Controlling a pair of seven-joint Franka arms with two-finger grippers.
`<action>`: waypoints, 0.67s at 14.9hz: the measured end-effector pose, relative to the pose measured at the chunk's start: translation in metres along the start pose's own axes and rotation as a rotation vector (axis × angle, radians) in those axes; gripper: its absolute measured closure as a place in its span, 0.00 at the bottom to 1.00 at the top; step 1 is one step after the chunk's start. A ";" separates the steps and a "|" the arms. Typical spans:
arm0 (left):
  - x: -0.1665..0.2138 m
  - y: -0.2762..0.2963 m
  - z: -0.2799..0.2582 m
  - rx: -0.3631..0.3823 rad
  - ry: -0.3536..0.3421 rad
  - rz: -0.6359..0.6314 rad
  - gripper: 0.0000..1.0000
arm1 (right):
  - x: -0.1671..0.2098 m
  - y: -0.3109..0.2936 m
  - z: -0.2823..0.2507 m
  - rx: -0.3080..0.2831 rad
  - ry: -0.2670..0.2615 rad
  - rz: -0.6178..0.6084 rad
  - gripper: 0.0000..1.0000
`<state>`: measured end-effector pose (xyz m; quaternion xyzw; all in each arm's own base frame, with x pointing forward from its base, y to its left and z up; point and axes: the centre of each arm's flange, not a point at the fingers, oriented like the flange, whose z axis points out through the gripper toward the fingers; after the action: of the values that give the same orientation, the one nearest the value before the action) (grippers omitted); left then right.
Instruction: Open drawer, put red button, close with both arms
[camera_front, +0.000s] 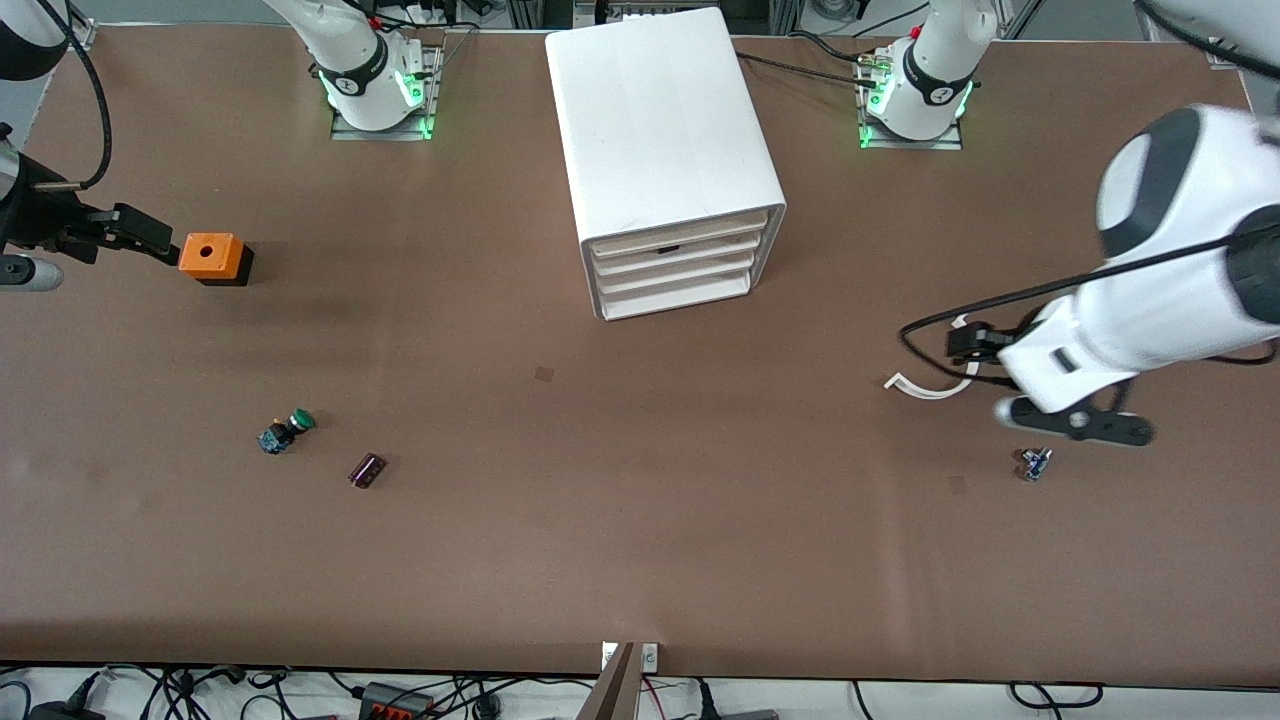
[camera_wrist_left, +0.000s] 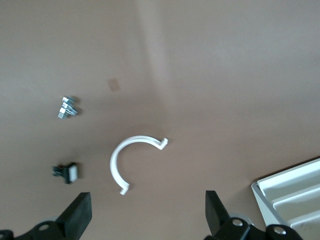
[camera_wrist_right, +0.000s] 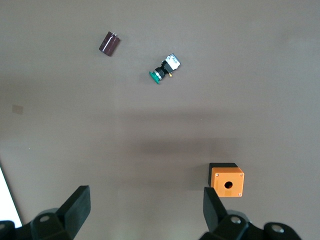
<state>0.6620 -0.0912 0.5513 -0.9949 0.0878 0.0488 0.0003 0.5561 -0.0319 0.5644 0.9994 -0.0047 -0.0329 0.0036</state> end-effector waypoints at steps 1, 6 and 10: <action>-0.010 -0.011 -0.020 0.003 0.030 0.001 0.00 | 0.000 0.000 0.000 0.000 0.002 0.000 0.00; -0.087 -0.021 -0.055 0.077 0.156 -0.049 0.00 | 0.001 0.000 -0.001 0.000 0.007 0.000 0.00; -0.124 -0.051 -0.029 0.004 0.132 -0.123 0.00 | 0.002 0.000 -0.003 -0.001 0.014 0.000 0.00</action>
<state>0.5521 -0.0201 0.5918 -0.9995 0.0264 -0.0174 -0.0007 0.5580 -0.0320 0.5673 0.9996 -0.0047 -0.0258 0.0039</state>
